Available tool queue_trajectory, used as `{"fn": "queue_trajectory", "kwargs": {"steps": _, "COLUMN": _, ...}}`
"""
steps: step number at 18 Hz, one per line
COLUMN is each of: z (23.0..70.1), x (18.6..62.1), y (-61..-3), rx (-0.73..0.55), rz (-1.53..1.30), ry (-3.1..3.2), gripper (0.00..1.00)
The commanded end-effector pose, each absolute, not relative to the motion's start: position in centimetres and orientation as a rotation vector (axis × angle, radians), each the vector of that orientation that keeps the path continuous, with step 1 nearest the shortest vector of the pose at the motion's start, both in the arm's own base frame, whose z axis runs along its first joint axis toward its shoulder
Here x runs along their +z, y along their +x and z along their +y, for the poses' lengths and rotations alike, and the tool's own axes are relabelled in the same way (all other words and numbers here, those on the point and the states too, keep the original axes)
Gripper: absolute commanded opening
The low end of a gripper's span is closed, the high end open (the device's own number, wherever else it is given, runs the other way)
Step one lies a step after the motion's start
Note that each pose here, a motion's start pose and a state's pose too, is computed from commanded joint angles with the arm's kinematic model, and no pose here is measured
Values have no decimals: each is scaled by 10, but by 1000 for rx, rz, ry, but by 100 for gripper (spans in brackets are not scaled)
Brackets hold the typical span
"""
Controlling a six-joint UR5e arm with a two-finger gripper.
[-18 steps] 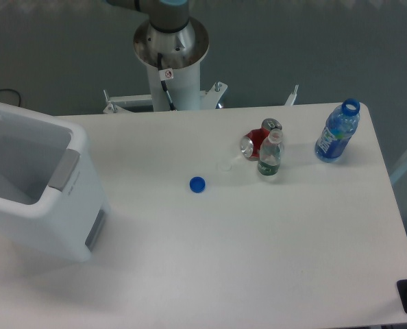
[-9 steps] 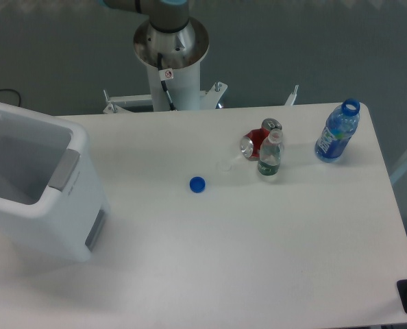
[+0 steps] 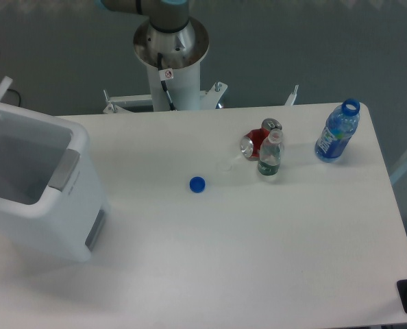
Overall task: Close the trash can
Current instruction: 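Push the trash can lid down with the gripper until it closes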
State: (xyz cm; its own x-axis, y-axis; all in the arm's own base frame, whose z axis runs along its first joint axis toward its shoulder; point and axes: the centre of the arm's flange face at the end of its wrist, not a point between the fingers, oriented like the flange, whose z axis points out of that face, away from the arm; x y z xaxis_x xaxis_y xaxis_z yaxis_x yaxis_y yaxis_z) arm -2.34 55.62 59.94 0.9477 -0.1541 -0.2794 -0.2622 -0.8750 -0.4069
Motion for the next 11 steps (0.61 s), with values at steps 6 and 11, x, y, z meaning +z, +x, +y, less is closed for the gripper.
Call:
{"fn": "queue_trajectory", "kwargs": {"steps": 6, "z": 566, "x": 584, "y": -49, "rx": 328, "rz": 250, "ry": -2683, "gripper": 0}}
{"fn": "queue_trajectory", "kwargs": {"steps": 11, "z": 574, "x": 563, "y": -59, "rx": 317, "rz": 238, "ry": -2722, "gripper": 0}}
